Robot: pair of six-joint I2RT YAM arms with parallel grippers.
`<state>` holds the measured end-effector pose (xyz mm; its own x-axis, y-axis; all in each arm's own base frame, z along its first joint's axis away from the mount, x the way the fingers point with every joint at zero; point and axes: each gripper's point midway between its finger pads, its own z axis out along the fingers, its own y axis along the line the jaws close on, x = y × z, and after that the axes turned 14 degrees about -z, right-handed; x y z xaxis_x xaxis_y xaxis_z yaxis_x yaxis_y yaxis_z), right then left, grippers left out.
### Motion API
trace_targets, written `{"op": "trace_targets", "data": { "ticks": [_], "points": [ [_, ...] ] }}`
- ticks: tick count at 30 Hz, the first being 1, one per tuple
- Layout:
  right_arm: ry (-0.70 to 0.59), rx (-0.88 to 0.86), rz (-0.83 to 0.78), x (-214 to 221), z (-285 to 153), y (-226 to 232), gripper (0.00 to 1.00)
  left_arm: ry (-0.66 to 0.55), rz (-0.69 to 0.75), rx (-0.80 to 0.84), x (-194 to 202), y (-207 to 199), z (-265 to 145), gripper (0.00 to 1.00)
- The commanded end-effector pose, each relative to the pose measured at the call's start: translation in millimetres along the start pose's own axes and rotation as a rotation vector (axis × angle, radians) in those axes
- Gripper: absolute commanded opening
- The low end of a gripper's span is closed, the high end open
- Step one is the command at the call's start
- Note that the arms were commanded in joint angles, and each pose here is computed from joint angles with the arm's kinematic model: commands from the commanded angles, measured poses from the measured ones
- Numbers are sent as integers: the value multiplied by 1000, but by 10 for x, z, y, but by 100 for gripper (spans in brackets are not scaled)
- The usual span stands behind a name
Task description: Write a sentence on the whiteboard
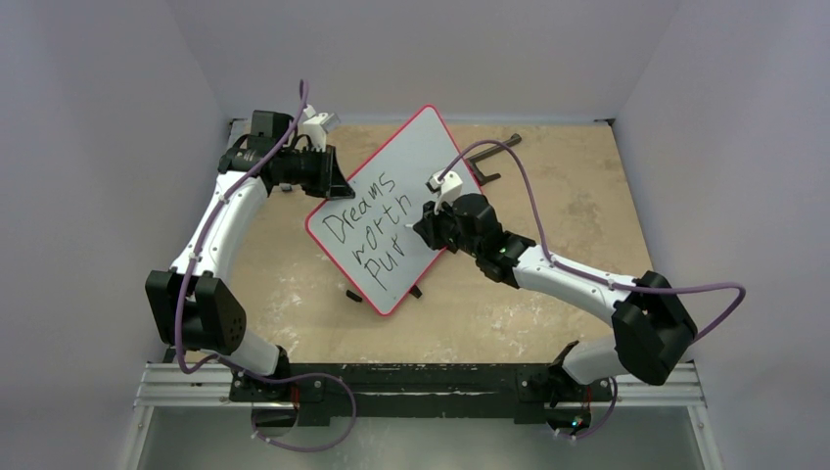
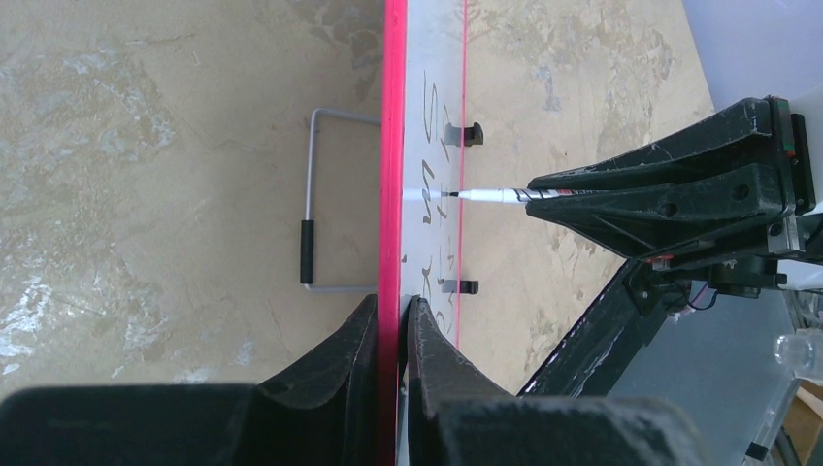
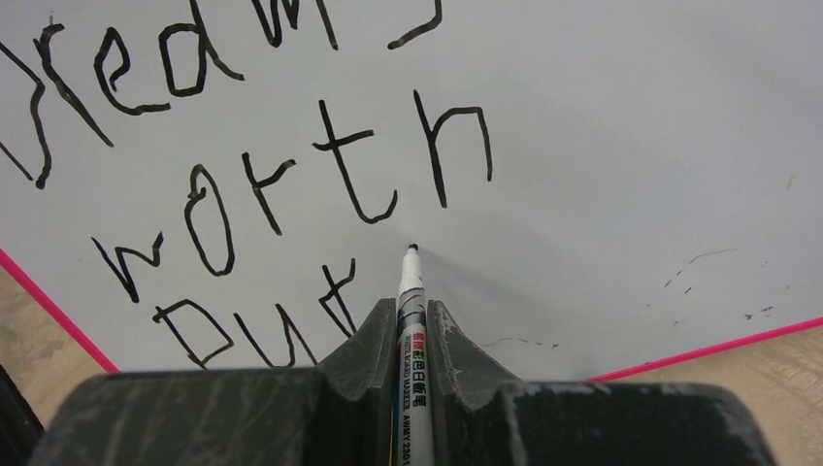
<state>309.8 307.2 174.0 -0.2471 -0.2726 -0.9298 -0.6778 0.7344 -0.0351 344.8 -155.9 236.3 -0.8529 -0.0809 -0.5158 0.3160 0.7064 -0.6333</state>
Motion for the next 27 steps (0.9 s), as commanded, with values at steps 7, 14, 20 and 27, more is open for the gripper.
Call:
{"op": "trace_targets", "data": {
  "ticks": [7,14,20,27],
  "points": [
    [-43,-83,5,-96,1,140,0,-63,94,-14,-138,-113,-118,0],
    [-17,-90,10,39,-38,155,0,-63,93,-13,-138,-112,-115,0],
    [-7,-84,15,86,-71,145,0,-63,93,-14,-139,-110,-115,0],
    [-2,-43,22,82,-84,76,0,-62,93,-15,-136,-110,-116,0]
  ]
}}
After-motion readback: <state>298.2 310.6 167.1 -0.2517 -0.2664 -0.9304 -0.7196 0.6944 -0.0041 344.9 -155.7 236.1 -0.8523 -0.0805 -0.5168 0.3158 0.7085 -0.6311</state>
